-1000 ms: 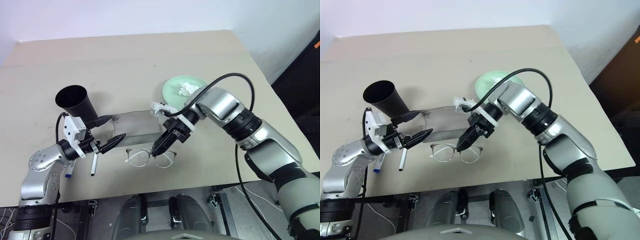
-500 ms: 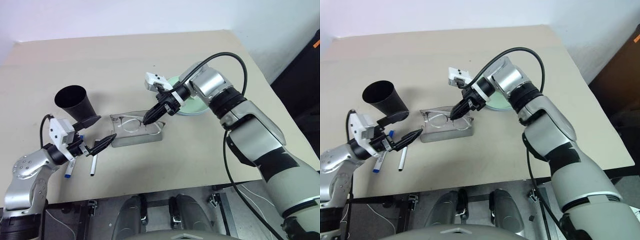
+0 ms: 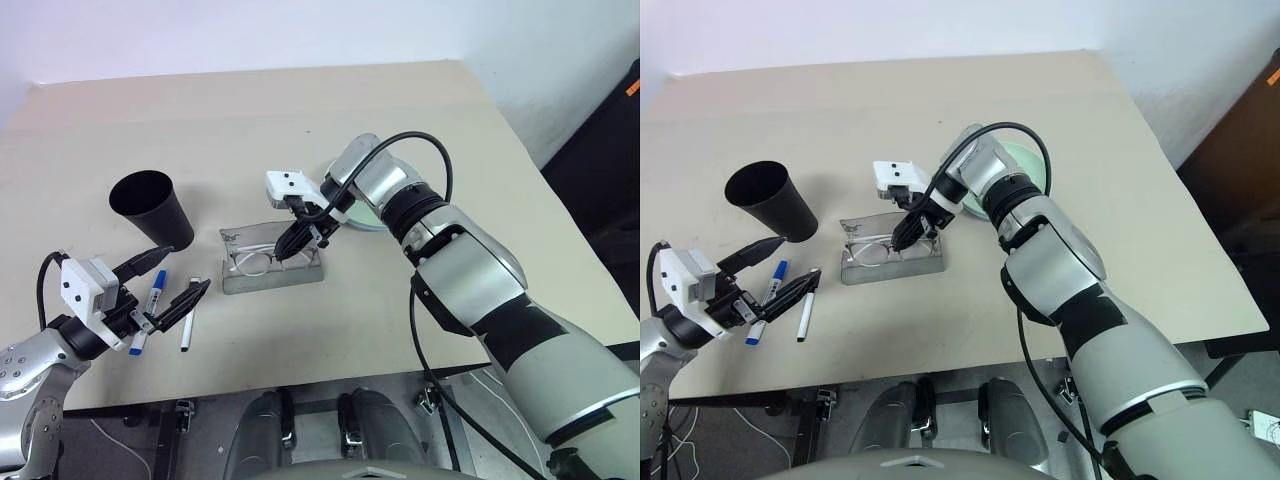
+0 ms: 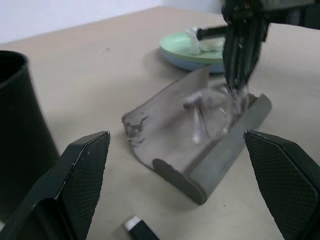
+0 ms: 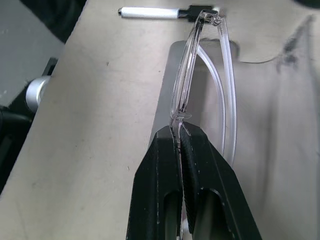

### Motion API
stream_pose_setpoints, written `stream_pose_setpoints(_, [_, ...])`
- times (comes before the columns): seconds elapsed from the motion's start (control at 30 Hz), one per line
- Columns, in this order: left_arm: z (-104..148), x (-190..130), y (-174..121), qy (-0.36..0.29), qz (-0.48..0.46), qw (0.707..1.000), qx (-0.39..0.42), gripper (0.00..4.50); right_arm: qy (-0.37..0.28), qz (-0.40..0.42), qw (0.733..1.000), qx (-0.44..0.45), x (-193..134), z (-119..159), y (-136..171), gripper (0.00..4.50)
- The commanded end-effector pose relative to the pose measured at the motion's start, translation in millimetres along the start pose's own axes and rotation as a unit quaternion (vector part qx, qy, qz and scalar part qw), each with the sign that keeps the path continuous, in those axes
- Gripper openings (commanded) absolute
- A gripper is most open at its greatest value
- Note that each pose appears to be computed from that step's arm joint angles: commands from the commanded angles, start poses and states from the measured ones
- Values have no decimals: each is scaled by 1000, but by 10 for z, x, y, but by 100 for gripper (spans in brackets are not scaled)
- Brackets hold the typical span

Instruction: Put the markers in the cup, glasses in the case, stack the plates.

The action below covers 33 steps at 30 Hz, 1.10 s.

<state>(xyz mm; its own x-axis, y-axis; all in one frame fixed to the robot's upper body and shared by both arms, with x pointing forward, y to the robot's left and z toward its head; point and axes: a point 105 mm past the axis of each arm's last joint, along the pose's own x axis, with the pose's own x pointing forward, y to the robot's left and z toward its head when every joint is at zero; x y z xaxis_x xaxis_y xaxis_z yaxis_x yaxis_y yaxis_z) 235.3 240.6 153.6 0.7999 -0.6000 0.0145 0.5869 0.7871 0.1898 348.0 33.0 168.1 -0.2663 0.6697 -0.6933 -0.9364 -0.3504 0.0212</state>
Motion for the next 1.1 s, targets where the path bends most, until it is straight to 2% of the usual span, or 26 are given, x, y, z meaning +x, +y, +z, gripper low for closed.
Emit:
stream_pose_setpoints(0.03, [111, -45, -13, -18, 6, 1000, 19, 450, 25, 18, 1000, -7, 100, -32, 32, 2])
stream_pose_setpoints(0.23, [74, -49, -52, -18, 10, 1000, 15, 450, 50, 37, 998, 7, 265, -113, 72, 2])
stream_pose_setpoints(0.33, [61, -36, -64, -19, 9, 1000, 13, 450, 71, 10, 997, 18, 327, -172, 19, 2])
stream_pose_setpoints(0.53, [65, -26, -73, -20, 9, 1000, 14, 450, 17, -13, 999, 38, 216, -10, -41, 2])
stream_pose_setpoints(1.1, [33, 2, -37, -21, -3, 1000, 16, 450, -8, -69, 996, 48, 124, 20, -160, 2])
